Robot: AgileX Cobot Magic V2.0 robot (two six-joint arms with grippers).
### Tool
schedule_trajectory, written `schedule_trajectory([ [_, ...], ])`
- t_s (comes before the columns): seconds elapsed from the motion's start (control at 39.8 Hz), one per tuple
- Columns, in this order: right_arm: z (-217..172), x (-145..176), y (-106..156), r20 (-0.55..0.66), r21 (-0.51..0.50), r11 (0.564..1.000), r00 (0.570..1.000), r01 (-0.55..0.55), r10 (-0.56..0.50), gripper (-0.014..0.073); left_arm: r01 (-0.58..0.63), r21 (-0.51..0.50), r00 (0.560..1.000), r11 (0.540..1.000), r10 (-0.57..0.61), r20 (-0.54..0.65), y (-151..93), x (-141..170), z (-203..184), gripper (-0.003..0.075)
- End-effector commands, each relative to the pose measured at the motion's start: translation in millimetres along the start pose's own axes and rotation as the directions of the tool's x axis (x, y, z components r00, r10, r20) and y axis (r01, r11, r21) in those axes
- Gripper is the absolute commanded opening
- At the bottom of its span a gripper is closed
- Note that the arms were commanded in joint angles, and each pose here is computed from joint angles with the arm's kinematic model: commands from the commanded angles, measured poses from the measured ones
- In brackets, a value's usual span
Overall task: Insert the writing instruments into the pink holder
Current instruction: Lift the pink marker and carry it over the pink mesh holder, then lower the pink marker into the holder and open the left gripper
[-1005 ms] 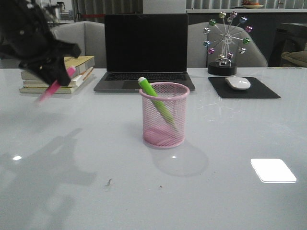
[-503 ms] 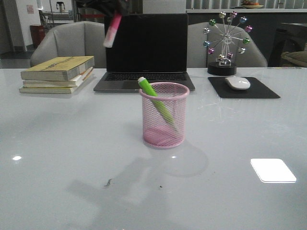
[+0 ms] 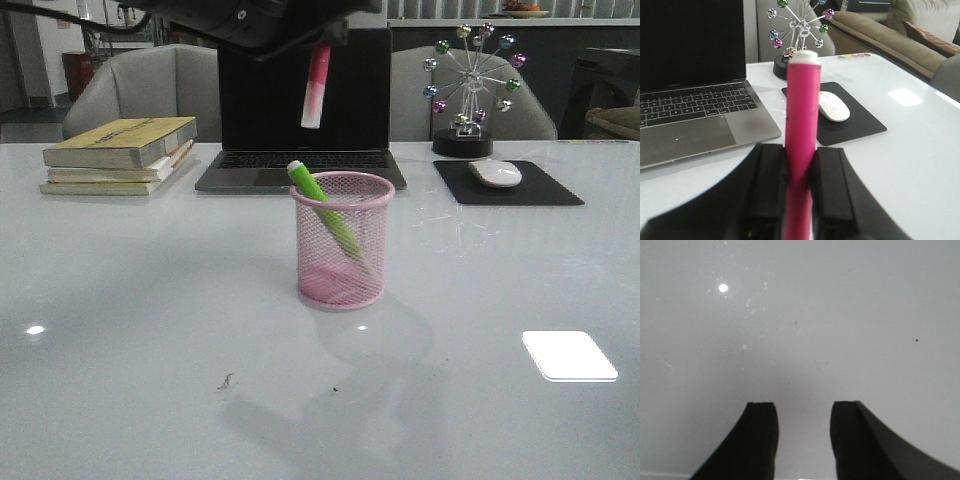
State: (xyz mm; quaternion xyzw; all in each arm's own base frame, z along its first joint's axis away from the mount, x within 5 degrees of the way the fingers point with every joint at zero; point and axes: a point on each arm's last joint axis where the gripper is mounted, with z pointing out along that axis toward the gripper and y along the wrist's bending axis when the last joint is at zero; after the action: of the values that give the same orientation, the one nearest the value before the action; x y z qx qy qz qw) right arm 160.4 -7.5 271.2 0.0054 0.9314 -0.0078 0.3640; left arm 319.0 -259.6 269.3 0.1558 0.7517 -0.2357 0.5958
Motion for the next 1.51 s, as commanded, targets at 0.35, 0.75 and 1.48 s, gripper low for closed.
schedule_trajectory([
  [0.35, -8, -12, -2, 0.094, 0.014, 1.0, 0.995, 0.012, -0.013, 0.0388, 0.004, 0.033, 0.994, 0.999, -0.008, 0.113, -25, 6, 4, 0.0092],
  [0.75, -8, -12, -2, 0.097, 0.014, 1.0, 0.995, 0.012, -0.013, 0.0388, 0.104, -0.005, 0.994, 0.995, -0.103, 0.047, -20, 13, 5, 0.0338],
  [1.48, -8, -13, -2, 0.103, 0.015, 1.0, 0.995, 0.012, -0.013, 0.0388, -0.039, -0.075, 0.982, 0.996, 0.052, 0.183, 16, -61, -37, 0.0458],
])
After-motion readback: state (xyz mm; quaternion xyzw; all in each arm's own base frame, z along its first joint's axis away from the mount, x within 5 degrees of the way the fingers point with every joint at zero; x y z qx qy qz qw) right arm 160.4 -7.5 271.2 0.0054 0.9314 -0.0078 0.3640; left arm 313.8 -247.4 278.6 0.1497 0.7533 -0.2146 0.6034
